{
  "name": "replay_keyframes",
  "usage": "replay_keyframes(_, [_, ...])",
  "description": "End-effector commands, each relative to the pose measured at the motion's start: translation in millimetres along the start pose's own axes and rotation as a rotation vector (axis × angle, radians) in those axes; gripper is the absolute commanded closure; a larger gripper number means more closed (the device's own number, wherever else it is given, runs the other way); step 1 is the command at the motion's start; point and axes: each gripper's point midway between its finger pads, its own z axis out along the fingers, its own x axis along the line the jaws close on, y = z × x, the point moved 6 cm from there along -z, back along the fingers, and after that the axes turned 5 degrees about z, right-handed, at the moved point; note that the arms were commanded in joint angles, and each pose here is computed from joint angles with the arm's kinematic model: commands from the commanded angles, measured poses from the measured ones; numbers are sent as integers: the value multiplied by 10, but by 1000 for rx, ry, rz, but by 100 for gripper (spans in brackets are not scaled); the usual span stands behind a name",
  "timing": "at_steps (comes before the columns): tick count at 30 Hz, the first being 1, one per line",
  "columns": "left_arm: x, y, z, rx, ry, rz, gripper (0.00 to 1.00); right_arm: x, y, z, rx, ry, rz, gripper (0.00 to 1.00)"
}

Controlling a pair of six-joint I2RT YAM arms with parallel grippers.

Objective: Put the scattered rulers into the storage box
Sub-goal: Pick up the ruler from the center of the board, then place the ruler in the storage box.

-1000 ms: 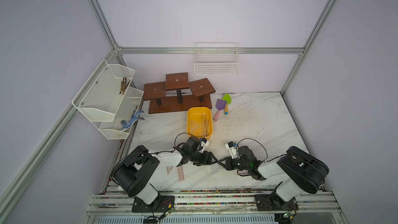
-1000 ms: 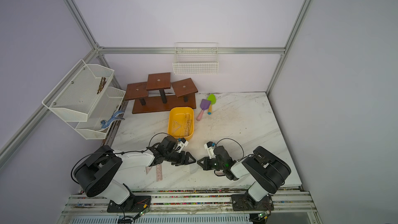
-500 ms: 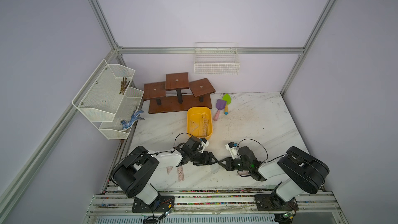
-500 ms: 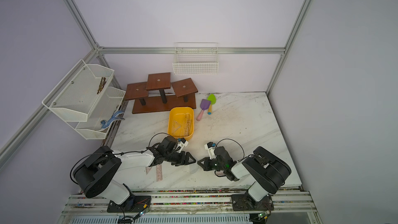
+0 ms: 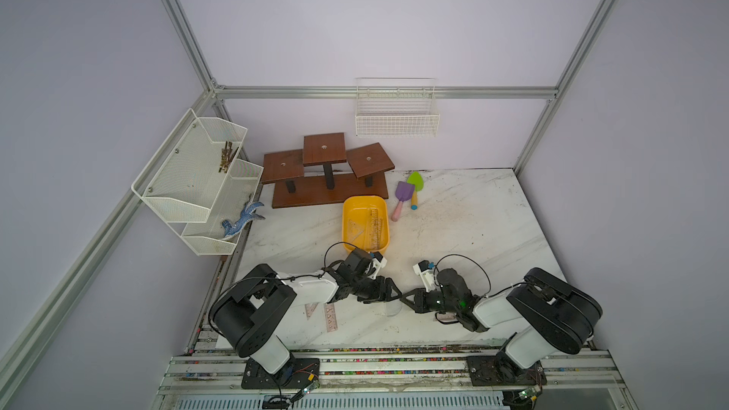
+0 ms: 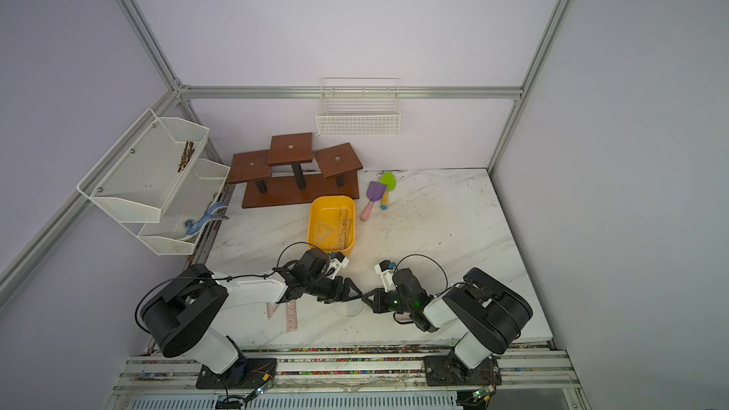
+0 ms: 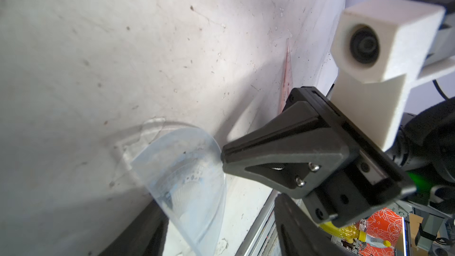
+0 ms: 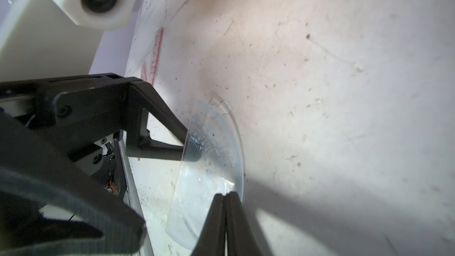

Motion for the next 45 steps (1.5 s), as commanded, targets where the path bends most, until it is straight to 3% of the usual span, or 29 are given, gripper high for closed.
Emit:
replay_keyframes(1, [285, -289, 121, 113, 131, -70, 34, -232, -222, -2, 80, -99, 46, 90])
replay_keyframes(3, [278, -290, 119, 113, 128, -66, 41, -227, -222, -5, 80, -96, 46, 90])
replay_keyframes(10, [144, -226, -31, 82, 133, -28, 92, -104, -132, -42, 73, -85, 18, 90])
replay_keyframes(12, [-4, -129, -123, 59, 117, 4, 100, 55, 4, -100, 38, -68, -22, 90])
replay_keyframes(19, [-508, 607, -720, -72, 94, 133, 100, 427, 516, -289, -111, -108, -133, 87])
replay_keyframes(25, [-279, 1477, -1105, -132, 138, 152, 100, 694, 1080, -310, -198, -119, -232, 87])
replay_keyframes(30, [-12, 2086, -1013, -106, 152, 161, 100, 729, 1421, -304, -247, -118, -269, 87])
replay_keyframes(34, [171, 2254, -840, -74, 159, 141, 100, 654, 1589, -297, -251, -115, -262, 87])
replay_keyframes(45, [545, 2126, -461, -51, 138, 42, 95, 464, 1665, -276, -224, -66, -216, 87])
